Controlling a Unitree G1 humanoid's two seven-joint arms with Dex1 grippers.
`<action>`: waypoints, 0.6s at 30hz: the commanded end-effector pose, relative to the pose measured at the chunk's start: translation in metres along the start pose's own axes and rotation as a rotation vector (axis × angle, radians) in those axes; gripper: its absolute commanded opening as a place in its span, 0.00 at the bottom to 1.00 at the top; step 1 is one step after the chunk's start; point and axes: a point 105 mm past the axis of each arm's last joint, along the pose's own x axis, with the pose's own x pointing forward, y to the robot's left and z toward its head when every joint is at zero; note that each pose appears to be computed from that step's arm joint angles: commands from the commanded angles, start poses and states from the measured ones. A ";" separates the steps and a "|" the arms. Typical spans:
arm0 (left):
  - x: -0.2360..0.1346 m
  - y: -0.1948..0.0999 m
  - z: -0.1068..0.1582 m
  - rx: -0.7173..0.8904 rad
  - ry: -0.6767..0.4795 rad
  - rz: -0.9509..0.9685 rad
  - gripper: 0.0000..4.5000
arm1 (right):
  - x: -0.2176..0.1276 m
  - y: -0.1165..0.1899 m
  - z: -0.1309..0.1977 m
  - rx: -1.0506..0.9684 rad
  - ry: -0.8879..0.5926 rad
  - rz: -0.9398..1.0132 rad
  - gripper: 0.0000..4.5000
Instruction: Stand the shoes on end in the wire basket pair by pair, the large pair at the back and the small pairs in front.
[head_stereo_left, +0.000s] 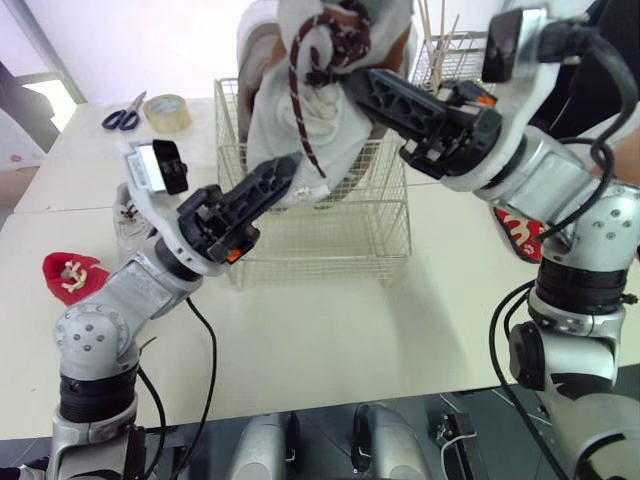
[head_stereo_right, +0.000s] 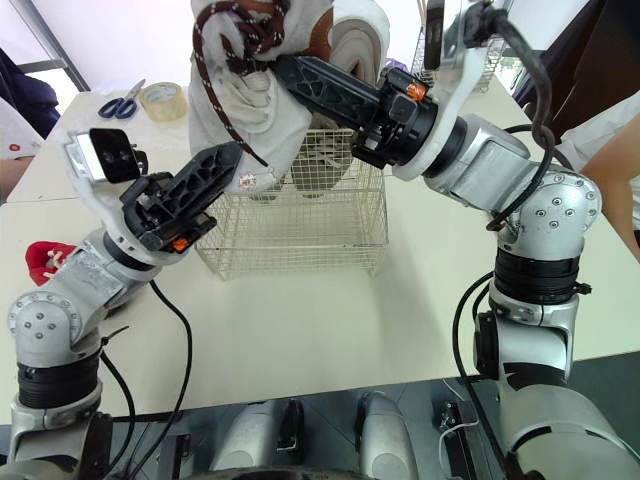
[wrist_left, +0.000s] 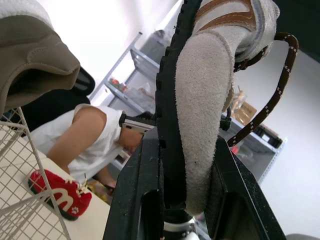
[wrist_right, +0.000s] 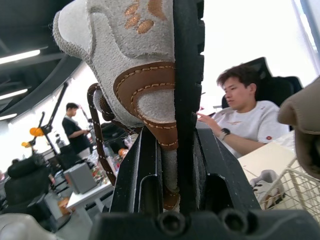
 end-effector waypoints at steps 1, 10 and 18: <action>-0.007 0.000 0.007 0.070 0.063 0.032 0.37 | -0.008 0.019 0.017 -0.127 -0.014 0.088 0.05; -0.062 0.001 0.024 0.329 0.459 0.230 0.67 | -0.043 -0.039 0.041 -0.559 0.190 0.003 0.05; -0.064 -0.018 0.044 0.563 0.635 0.318 0.67 | -0.052 -0.090 0.021 -0.647 0.367 0.040 0.05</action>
